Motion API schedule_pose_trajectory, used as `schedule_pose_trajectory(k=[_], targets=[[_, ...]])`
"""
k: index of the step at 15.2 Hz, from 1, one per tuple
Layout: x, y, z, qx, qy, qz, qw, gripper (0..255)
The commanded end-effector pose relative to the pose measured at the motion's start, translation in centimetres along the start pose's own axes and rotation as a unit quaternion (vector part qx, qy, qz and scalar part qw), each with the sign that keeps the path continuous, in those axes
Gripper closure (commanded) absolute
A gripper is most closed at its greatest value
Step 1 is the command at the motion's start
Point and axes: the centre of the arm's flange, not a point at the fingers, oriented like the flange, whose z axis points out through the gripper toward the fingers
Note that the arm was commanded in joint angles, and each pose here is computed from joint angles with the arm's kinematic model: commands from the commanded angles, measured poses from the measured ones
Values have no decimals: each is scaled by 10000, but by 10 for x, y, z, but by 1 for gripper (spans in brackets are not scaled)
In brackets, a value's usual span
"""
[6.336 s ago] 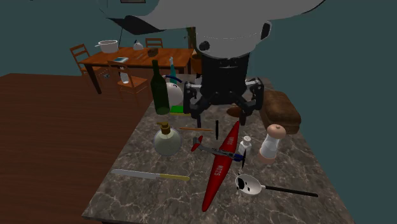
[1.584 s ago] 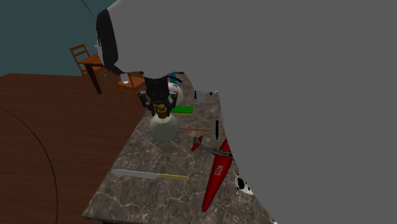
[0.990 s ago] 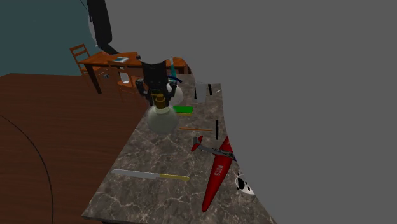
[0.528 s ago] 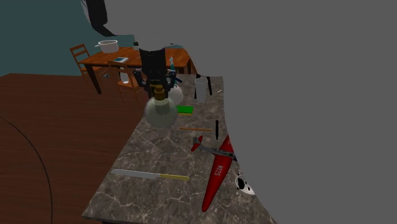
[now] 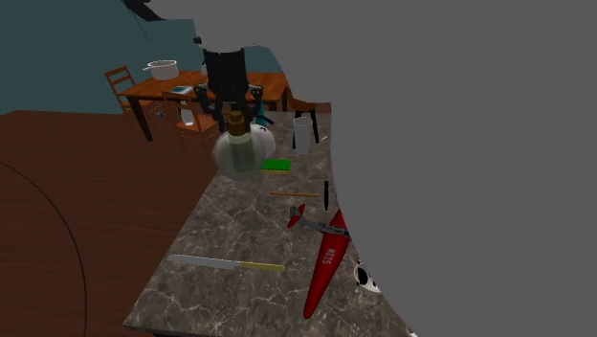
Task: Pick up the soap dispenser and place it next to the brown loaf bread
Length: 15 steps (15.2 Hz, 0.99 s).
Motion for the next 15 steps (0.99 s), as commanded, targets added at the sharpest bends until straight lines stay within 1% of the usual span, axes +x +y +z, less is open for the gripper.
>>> schedule_pose_trajectory(k=[1, 4, 15], targets=[[1, -1, -11, 1, 1, 0, 10000, 255], [1, -1, -24, 1, 1, 0, 10000, 255], [-11, 143, -29, 1, 1, 0, 10000, 255]])
